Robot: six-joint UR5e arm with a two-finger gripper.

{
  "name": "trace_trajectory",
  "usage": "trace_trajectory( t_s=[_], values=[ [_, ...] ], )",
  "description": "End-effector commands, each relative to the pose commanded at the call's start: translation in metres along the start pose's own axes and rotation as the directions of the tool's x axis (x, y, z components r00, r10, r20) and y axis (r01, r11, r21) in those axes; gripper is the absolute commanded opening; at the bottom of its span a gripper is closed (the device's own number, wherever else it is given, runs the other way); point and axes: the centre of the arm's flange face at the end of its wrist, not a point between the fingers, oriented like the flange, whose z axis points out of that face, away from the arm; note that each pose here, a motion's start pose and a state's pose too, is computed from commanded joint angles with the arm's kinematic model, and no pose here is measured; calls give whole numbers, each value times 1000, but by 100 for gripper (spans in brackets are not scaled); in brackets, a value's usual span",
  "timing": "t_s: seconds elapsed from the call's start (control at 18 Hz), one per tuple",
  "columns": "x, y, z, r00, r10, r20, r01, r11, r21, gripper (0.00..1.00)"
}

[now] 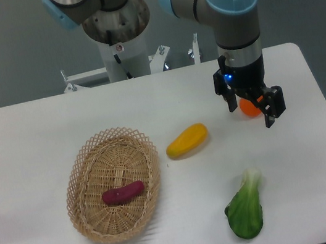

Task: Pick up the sweet potato from the basket
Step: 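Move the open gripper over the basket above the purple sweet potato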

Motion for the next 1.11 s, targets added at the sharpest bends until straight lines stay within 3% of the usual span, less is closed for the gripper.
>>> trace_trajectory(
  t_s=[0.61, 0.72, 0.83, 1.11],
  values=[
    [46, -22, 2, 999, -7, -38, 7, 1000, 17, 100],
    [61, -40, 7, 993, -95, -65, 98, 994, 46, 100],
    [72, -60, 12, 970, -226, -86, 230, 972, 44, 100],
    [100, -128, 25, 932, -346, -107, 354, 933, 67, 100]
  ],
)
